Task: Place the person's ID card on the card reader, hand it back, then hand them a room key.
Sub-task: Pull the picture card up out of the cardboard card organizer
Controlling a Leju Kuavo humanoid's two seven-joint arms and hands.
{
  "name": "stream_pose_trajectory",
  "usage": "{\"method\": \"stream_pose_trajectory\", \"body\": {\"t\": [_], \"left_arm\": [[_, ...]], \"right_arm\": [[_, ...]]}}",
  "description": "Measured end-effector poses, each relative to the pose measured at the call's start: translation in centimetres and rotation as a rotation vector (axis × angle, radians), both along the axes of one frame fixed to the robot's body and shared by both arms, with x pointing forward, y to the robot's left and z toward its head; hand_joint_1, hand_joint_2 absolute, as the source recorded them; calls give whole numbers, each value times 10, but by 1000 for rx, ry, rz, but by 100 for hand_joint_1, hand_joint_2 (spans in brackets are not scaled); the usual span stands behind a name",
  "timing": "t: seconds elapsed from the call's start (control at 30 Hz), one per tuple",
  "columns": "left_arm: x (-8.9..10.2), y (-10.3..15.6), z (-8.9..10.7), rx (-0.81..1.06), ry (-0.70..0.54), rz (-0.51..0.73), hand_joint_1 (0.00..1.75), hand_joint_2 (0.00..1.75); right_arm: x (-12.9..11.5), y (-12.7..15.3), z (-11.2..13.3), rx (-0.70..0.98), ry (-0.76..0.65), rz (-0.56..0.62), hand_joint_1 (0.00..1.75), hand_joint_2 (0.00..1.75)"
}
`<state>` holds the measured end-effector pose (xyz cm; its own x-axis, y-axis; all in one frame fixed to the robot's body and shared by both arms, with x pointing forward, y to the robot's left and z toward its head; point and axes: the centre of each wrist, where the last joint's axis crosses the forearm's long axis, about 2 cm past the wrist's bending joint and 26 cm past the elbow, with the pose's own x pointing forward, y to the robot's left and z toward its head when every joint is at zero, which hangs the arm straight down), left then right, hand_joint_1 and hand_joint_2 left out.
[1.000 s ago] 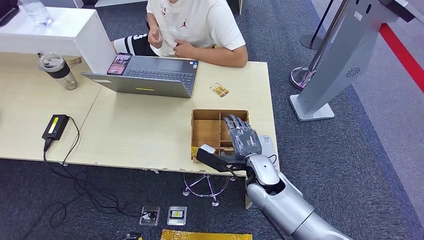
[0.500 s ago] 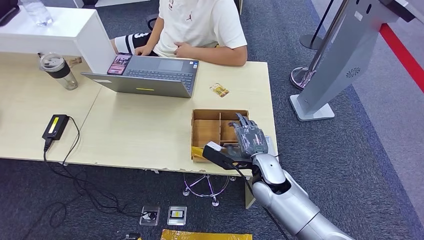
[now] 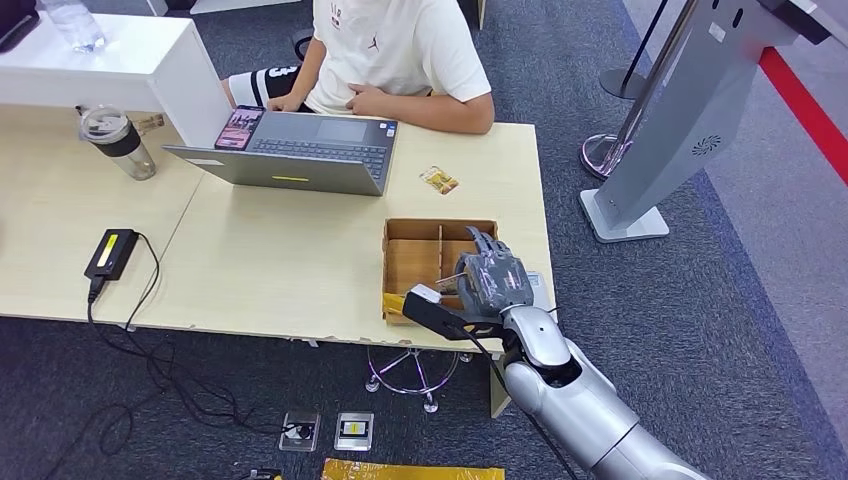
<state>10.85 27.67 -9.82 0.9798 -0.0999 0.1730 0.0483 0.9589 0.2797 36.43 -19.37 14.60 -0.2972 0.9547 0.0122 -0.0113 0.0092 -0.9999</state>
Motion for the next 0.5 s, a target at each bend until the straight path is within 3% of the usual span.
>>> {"method": "stream_pose_trajectory", "body": {"t": [0.17, 0.3, 0.5], "left_arm": [[0, 0, 0, 12, -5, 3, 0, 175], [0, 0, 0, 19, -22, -5, 0, 175], [0, 0, 0, 20, -42, -27, 0, 175]], "right_arm": [[0, 0, 0, -1, 1, -2, 155, 175], [-1, 0, 1, -2, 3, -12, 173, 175], [-4, -2, 2, 11, -11, -26, 175, 175]]}}
